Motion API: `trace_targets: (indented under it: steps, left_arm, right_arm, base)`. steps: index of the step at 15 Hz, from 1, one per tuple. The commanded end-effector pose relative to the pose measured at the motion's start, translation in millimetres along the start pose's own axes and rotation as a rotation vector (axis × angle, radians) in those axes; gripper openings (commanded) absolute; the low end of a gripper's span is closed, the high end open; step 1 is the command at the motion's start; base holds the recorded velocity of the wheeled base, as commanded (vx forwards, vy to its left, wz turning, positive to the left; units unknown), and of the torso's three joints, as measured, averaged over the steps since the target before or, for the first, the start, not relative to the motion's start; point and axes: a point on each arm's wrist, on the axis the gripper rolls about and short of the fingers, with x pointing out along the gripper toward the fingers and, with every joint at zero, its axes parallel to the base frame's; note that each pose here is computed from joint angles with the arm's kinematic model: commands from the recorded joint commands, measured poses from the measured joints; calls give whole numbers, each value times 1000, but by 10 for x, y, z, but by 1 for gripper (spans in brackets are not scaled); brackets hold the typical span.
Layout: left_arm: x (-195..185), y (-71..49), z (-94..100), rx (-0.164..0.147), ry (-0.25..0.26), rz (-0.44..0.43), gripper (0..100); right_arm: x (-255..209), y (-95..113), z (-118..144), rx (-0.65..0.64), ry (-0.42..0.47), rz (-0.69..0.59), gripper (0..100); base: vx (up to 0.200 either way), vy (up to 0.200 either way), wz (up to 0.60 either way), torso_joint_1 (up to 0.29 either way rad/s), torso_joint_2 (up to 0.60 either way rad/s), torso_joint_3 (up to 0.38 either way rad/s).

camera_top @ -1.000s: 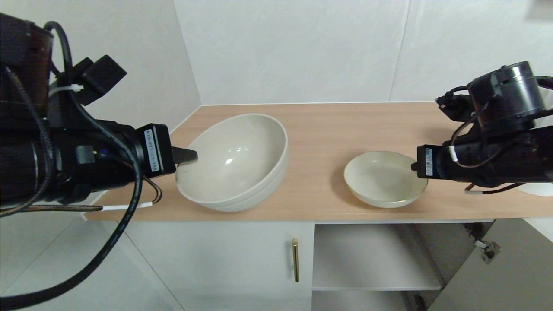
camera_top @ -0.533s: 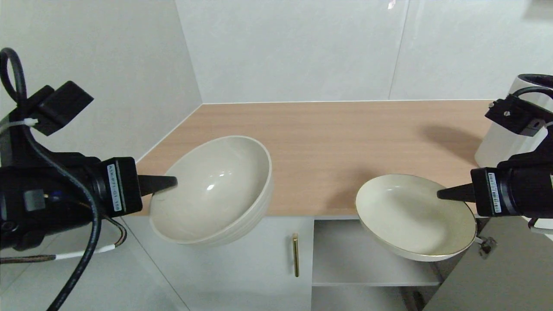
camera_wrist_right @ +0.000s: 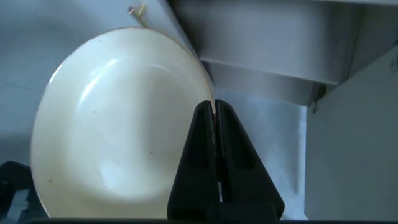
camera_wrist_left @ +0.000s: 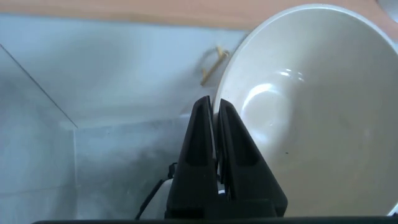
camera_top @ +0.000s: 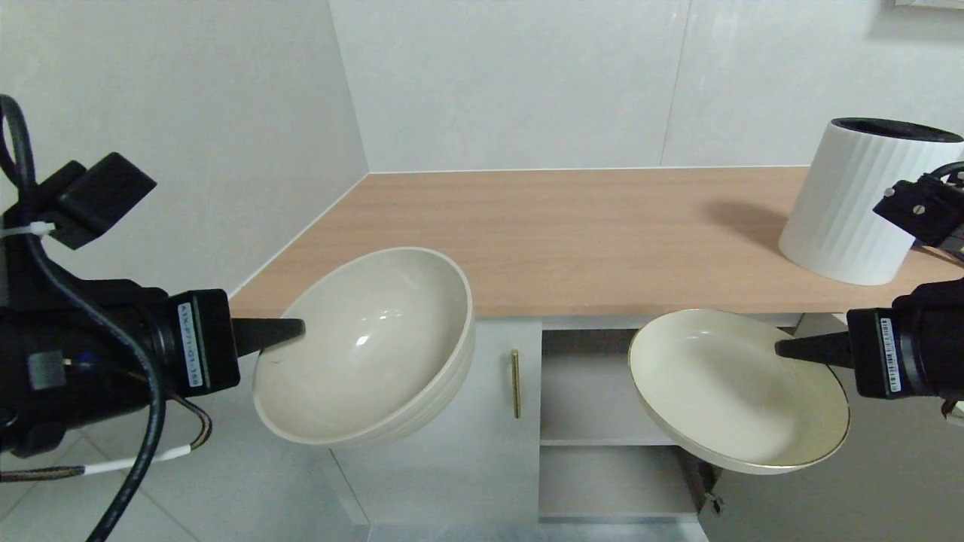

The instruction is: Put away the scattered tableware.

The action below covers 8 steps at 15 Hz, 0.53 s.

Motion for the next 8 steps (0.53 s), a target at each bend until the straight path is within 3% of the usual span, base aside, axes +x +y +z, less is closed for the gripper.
trace_targets:
  steps: [1, 5, 8]
  left_arm:
    - [15, 0, -6, 2, 5, 1, 0]
    - [104, 5, -45, 7, 37, 16, 0]
    - [106, 4, -50, 8, 39, 15, 0]
  right_arm:
    - [99, -5, -47, -4, 20, -7, 0]
    - [252, -9, -90, -25, 29, -14, 0]
    - [314, -13, -101, -25, 38, -21, 0]
  base:
    - [0, 0, 0, 0, 0, 0]
    - [0, 0, 0, -4, 13, 8]
    - [0, 0, 0, -123, 336, 201]
